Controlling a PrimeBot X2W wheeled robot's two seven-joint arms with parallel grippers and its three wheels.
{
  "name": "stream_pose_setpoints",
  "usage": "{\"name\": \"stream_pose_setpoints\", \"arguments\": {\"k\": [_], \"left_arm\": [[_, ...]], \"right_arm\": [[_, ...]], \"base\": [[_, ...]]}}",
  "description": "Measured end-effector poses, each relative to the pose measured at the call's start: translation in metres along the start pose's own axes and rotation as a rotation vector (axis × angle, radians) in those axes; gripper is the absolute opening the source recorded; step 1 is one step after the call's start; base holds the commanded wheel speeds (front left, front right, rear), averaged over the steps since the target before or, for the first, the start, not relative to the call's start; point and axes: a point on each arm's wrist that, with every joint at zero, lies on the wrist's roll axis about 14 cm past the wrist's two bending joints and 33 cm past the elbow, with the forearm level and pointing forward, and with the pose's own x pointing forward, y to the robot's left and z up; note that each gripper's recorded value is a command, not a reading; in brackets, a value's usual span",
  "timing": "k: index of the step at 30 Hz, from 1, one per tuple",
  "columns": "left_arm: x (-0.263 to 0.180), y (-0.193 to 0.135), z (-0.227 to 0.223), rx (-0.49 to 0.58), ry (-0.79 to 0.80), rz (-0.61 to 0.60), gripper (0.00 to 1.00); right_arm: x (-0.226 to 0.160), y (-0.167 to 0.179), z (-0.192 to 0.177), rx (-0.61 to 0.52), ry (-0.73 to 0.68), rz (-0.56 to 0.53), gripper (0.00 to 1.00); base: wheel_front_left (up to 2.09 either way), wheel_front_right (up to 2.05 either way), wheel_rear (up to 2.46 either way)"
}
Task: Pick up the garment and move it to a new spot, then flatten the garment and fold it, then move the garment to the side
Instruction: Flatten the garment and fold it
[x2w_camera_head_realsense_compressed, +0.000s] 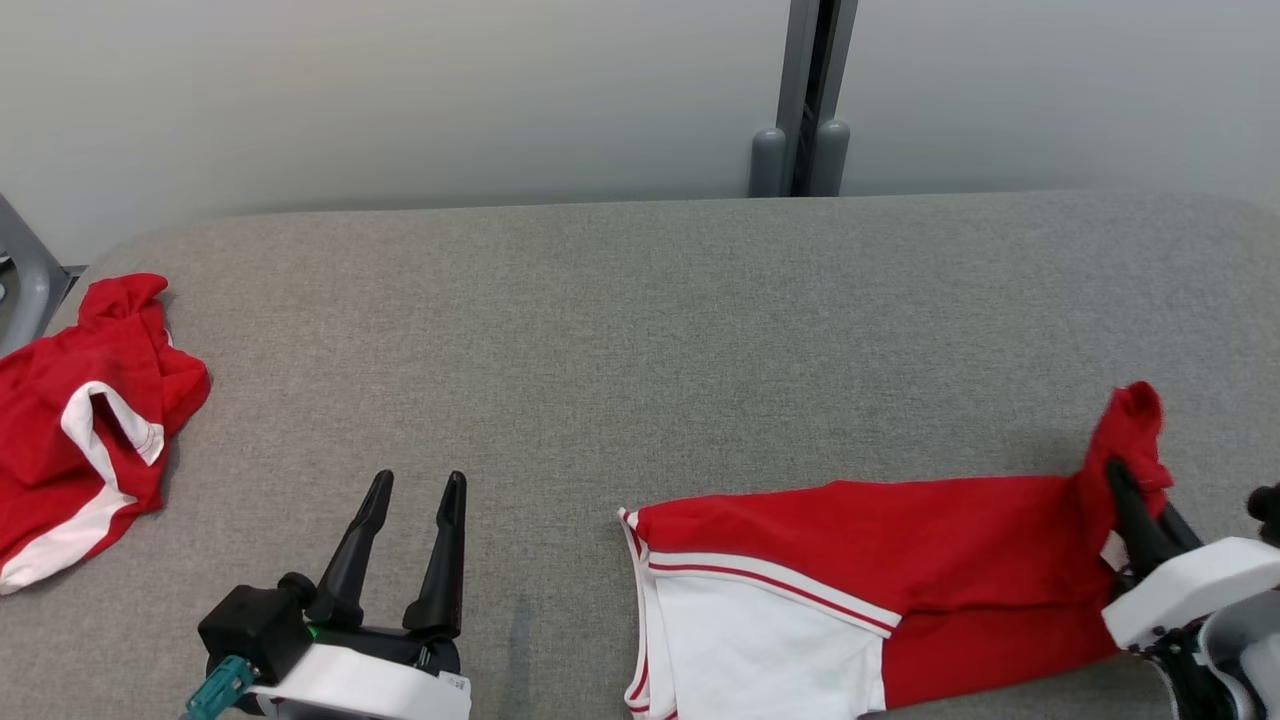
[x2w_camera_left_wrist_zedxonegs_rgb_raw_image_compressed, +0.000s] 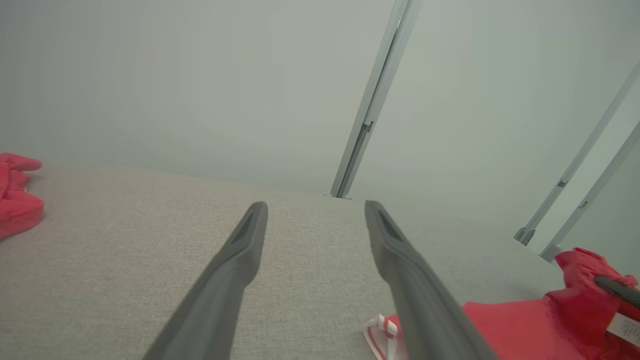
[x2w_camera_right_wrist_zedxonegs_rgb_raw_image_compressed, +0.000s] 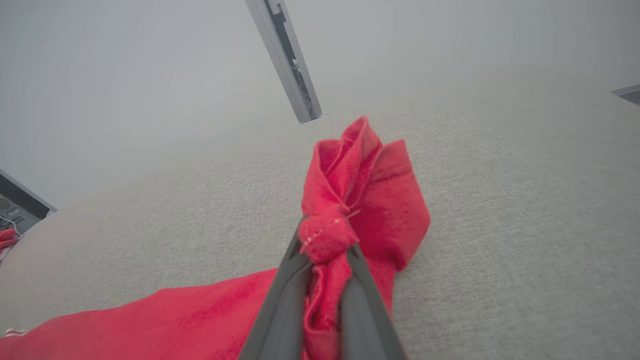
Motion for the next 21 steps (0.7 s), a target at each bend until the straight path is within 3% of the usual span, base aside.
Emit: {"name": "stream_pose_setpoints", "arguments": {"k": [11,15,21], "left_arm": [[-0.003,0.005,0.006,-0.018,-0.019,0.024,1.00],[0.000,0.014,0.010,-0.016,-0.032,0.046,1.00],[0.006,0.031,0.023,-0.054,-0.076,0.100,1.00]], "right_arm": [[-0.019,0.126,0.001,0.175,0.052,0.370,0.00],[-0.026,0.164,-0.006,0.273,0.090,0.459,0.00],[-0.035,0.205,-0.044,0.301,0.219,0.540,0.00]], "base": [[0.00,0.00,0.00],[0.00,0.00,0.00],[0.00,0.00,0.00]]}}
